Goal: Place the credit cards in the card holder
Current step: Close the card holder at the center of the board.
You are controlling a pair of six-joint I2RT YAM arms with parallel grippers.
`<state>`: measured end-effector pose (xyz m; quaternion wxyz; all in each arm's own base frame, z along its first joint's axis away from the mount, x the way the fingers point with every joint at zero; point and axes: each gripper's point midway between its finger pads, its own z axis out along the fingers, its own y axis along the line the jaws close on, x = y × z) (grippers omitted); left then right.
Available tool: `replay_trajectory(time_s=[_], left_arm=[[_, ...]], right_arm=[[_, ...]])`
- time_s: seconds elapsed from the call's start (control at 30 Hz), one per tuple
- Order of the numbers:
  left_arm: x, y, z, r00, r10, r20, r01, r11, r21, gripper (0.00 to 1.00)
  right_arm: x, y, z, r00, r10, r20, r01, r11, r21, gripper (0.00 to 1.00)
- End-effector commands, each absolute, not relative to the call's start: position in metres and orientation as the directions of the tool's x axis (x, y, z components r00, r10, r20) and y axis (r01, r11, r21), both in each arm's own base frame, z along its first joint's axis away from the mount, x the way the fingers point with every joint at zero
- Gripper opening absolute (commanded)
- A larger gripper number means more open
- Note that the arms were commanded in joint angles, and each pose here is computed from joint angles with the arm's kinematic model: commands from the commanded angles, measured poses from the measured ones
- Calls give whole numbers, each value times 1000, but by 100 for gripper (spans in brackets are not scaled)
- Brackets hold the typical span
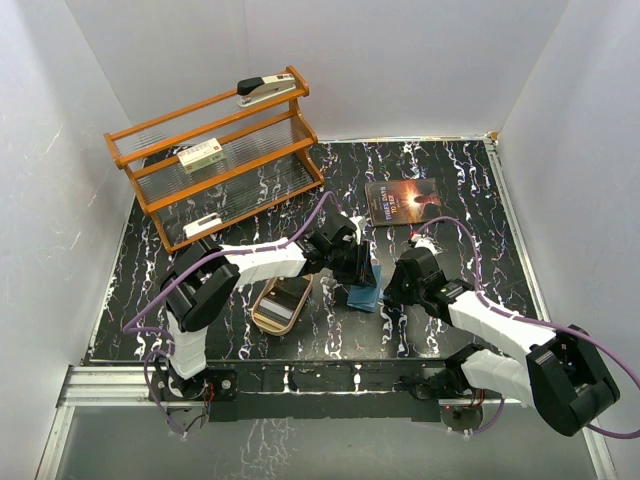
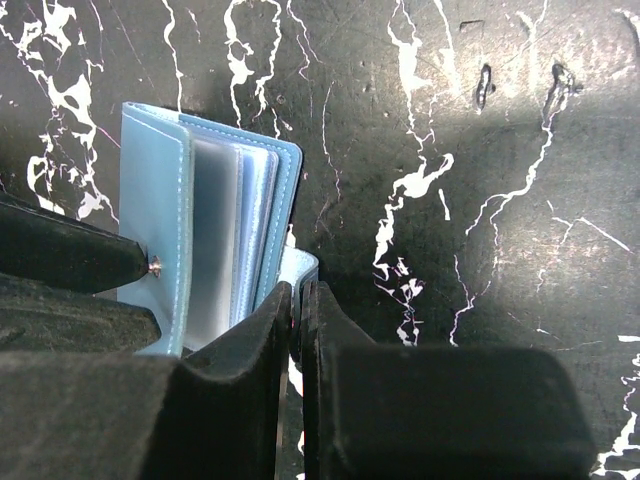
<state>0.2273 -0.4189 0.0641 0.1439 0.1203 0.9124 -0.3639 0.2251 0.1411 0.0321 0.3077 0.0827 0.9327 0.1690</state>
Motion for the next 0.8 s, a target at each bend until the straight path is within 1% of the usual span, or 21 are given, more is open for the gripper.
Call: replay_trajectory(time_s=[0.0, 0.07, 0.1, 0.2, 0.3, 0.33, 0.6, 0.77], left_arm=[[224, -422, 72, -920, 157, -359, 361, 694, -622, 41], [226, -416, 66, -922, 160, -353, 353, 723, -594, 42], [226, -414, 63, -923, 161, -351, 349, 737, -579, 41], [228, -410, 55, -923, 173, -344, 348, 758, -552, 34], [229, -405, 47, -927, 182, -329, 338, 786, -517, 22], [229, -403, 44, -927, 187, -324, 337, 795, -505, 20], [226, -396, 28, -938, 193, -286, 314, 824, -472, 19], [225, -396, 29, -944, 166, -286, 292, 823, -487, 19]], right_arm=[[247, 146, 57, -743, 270, -612, 28, 927, 375, 4], [252, 146, 59, -734, 259, -627, 19, 932, 363, 4], [254, 145, 61, -731, 251, -635, 13, 935, 354, 4], [259, 148, 66, -730, 235, -642, -5, 937, 349, 4], [261, 151, 69, -729, 233, -643, -13, 935, 354, 4], [262, 153, 72, -727, 237, -644, -17, 932, 362, 4], [261, 164, 74, -742, 250, -622, -38, 911, 411, 10], [259, 177, 71, -763, 263, -591, -56, 883, 465, 20]])
